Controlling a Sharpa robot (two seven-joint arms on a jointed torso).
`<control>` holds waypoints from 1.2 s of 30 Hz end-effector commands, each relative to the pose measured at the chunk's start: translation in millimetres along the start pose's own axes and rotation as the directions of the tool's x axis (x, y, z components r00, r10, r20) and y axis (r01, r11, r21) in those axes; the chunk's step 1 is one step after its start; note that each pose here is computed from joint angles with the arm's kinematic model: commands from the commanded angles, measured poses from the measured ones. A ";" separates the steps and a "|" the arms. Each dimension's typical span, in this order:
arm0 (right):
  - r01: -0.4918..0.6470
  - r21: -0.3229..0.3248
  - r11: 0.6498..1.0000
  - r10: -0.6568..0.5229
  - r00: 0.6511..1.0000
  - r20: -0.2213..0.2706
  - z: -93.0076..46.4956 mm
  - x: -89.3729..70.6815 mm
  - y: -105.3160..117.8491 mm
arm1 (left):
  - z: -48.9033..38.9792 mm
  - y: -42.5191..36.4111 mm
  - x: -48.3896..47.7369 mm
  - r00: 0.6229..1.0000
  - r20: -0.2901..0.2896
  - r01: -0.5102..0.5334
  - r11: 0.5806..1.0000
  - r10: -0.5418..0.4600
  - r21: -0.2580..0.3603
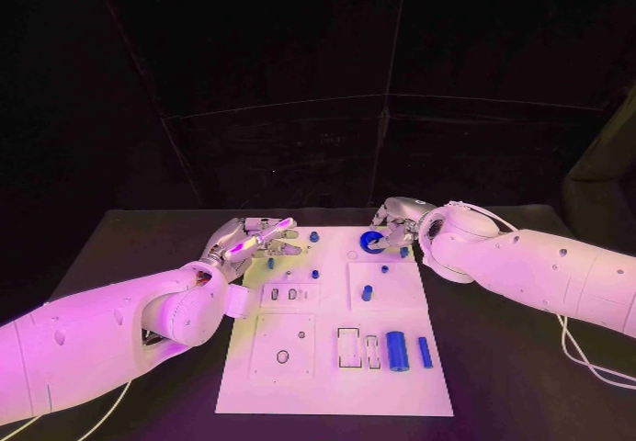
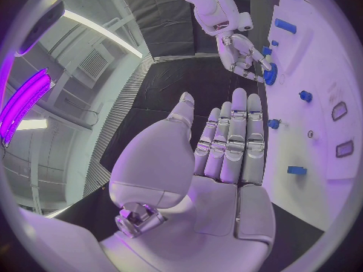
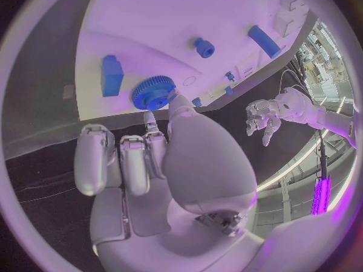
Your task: Assemble the parts on the task board
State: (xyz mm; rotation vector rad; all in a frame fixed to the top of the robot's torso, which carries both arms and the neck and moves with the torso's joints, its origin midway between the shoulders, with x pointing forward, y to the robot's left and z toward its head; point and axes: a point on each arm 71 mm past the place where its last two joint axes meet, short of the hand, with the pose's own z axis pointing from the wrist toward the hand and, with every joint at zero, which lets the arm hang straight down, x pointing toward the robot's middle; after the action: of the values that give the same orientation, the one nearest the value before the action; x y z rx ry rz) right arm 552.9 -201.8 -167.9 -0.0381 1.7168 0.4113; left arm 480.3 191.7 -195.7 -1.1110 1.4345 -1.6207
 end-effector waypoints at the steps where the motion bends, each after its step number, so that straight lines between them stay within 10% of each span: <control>1: 0.030 0.003 1.000 -0.030 1.000 -0.002 0.7 -0.9 0.2 | 0.4 -0.6 1.7 1.000 -0.016 0.007 1.000 -0.007 0.002; 24: 0.019 -0.031 0.999 -0.017 0.998 0.052 -2.2 -3.3 11.4 | -0.9 1.0 0.8 1.000 -0.017 0.007 1.000 -0.007 -0.014; 36: 0.058 -0.105 0.993 -0.038 0.983 0.182 -11.4 -9.4 41.7 | -5.3 -1.6 -7.8 1.000 -0.004 0.002 1.000 -0.002 -0.011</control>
State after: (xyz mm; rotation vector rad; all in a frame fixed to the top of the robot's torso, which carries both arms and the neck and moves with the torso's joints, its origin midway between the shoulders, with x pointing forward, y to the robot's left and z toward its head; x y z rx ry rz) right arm 535.3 -173.3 -155.1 -0.1009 1.6023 0.4675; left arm 479.0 201.8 -197.3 -1.1232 1.4438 -1.6009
